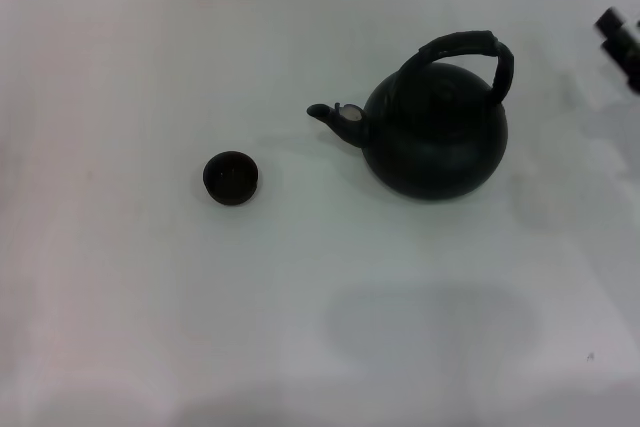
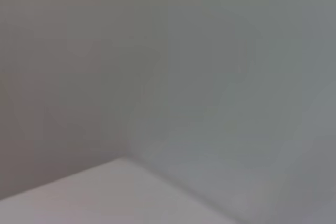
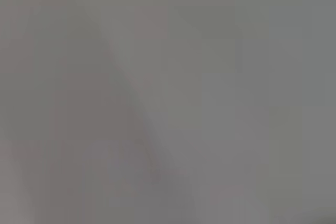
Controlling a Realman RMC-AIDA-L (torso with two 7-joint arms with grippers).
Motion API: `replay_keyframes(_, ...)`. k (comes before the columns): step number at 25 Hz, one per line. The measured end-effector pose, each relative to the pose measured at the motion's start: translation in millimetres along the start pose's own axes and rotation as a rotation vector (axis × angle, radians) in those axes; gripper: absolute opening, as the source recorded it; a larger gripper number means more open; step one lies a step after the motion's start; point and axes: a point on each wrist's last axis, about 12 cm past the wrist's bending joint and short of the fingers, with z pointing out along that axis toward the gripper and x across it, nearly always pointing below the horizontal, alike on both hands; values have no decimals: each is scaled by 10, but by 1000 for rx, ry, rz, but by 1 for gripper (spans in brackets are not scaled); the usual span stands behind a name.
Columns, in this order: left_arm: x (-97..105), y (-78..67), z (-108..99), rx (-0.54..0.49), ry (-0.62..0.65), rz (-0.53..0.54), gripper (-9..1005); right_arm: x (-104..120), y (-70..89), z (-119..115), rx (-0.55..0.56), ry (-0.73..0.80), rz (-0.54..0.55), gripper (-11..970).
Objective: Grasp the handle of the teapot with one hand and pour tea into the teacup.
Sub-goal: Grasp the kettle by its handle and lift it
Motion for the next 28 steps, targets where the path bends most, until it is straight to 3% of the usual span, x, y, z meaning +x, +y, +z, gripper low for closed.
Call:
replay_keyframes(6, 69, -42, 143, -21, 75, 13, 893, -69, 56, -25, -129, 90, -38, 719)
replay_keyframes(11, 62, -97, 223, -6, 79, 36, 892, -369, 30, -80, -156, 234, -71, 719)
replay_keyframes(18, 15, -98, 276, 1, 67, 53, 892, -712, 274, -265, -149, 353, -167, 719)
replay_keyframes(21, 2, -121, 311, 6, 62, 52, 893, -744, 383, -323, -178, 406, -147, 719)
replay_keyframes(28, -14, -166, 380, 13, 57, 49, 893, -559, 598, -327, -202, 541, -120, 718)
